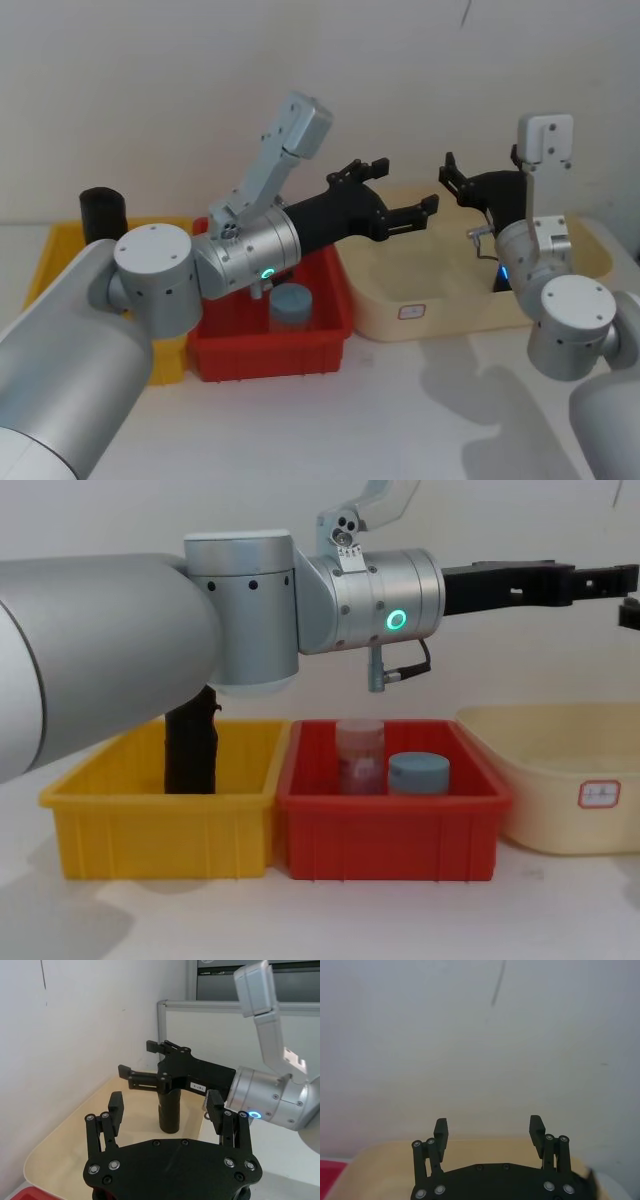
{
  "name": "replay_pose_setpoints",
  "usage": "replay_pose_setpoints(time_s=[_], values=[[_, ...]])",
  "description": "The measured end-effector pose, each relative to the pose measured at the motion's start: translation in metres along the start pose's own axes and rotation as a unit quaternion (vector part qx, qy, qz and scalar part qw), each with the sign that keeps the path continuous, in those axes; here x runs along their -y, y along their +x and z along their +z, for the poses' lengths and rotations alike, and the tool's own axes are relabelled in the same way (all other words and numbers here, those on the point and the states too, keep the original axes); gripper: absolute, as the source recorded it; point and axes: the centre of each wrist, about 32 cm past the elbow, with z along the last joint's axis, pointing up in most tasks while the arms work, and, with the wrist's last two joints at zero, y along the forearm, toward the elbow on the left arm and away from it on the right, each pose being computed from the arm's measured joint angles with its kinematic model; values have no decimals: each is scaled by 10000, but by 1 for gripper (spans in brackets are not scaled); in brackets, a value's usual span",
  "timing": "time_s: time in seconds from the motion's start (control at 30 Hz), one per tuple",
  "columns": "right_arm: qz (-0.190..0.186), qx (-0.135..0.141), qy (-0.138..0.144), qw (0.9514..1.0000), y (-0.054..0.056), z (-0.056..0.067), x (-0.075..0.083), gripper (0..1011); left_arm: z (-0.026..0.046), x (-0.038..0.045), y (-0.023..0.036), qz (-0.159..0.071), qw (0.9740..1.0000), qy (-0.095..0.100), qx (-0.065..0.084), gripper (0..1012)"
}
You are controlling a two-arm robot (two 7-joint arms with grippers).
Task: Pick up the garbage bag with the one hand and transfer it to the other hand.
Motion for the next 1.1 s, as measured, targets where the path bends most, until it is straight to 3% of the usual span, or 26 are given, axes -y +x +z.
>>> replay_pose_setpoints(time_s=[0.17, 0.33, 0.63, 0.7, 0.83, 1.1], values=[[179, 25, 36, 9998, -49, 14, 48, 1001, 4, -17, -12, 46, 10000, -19, 32, 1001], [322, 108, -5, 9994, -75, 28, 81, 1001, 17, -53, -40, 149, 9997, -95, 167, 1001], [673, 356, -274, 9967, -144, 9, 132, 1001, 80, -197, -133, 410, 9966, -338, 630, 1001], [733, 380, -308, 9961, -162, 6, 138, 1001, 105, -276, -178, 545, 9944, -415, 809, 1001], [899, 427, -379, 9943, -207, 2, 157, 1001, 129, -376, -231, 706, 9915, -486, 977, 1001], [1298, 452, -457, 9895, -313, 14, 199, 1001, 144, -698, -406, 1226, 9819, -628, 1299, 1001]])
